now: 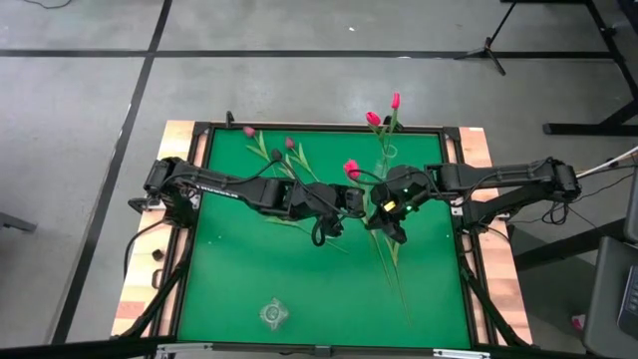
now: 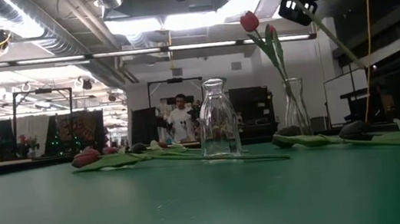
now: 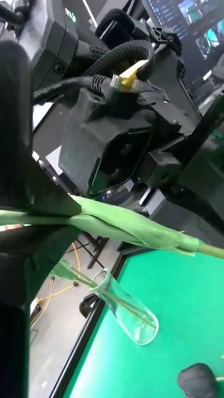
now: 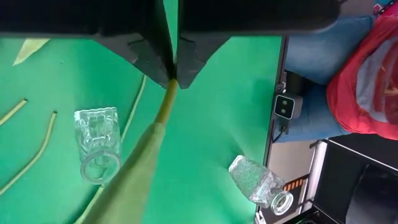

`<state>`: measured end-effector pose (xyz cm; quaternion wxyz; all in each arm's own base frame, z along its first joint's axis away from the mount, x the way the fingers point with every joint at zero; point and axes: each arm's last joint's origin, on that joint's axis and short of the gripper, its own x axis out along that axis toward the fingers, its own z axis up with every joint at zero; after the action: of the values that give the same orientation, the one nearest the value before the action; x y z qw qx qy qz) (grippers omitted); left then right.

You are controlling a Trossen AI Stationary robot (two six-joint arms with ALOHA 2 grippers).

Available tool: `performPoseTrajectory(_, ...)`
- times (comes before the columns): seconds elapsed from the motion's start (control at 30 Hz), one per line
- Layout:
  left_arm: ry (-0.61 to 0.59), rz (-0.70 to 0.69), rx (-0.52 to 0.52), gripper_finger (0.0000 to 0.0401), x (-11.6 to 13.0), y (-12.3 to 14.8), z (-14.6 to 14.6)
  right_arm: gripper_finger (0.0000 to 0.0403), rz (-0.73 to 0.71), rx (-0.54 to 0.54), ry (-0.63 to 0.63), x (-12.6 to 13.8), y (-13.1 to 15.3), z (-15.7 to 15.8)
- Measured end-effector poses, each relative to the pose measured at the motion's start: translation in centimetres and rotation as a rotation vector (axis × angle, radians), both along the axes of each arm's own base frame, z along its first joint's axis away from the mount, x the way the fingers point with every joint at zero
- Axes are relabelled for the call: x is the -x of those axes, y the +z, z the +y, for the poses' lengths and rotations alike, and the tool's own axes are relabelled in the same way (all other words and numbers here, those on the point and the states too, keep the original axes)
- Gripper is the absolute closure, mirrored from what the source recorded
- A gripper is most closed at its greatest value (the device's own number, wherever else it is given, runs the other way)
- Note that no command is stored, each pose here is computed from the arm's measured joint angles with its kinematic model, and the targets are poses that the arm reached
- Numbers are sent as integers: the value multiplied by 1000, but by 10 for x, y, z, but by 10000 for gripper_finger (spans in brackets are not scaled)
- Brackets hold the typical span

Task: Sort flowers into vase by color
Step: Put the pink tulip into the top transparent vase

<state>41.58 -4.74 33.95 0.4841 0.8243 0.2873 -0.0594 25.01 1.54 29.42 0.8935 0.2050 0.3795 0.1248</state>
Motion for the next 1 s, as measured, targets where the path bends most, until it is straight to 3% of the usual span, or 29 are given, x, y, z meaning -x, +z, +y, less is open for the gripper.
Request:
performPoseTrajectory(0.23, 37, -41, 71, 342, 0, 0, -1, 397, -2, 5, -2, 0, 0, 0)
performPoseTrajectory(0.4, 128, -69, 51, 303, 2, 1, -4, 395, -7, 23, -19, -1, 0, -1)
performPoseTrajectory(0.67, 156, -148, 180, 239, 5, 2, -24, 399, -35, 111, -91, -2, 1, -4)
performPoseTrajectory(0.87, 189, -230, 314, 220, 11, 2, -49, 400, -118, 210, -239, 5, 15, -13)
performPoseTrajectory(1.0, 265, -320, 440, 220, 15, 2, -60, 401, -175, 279, -453, 22, 31, -27)
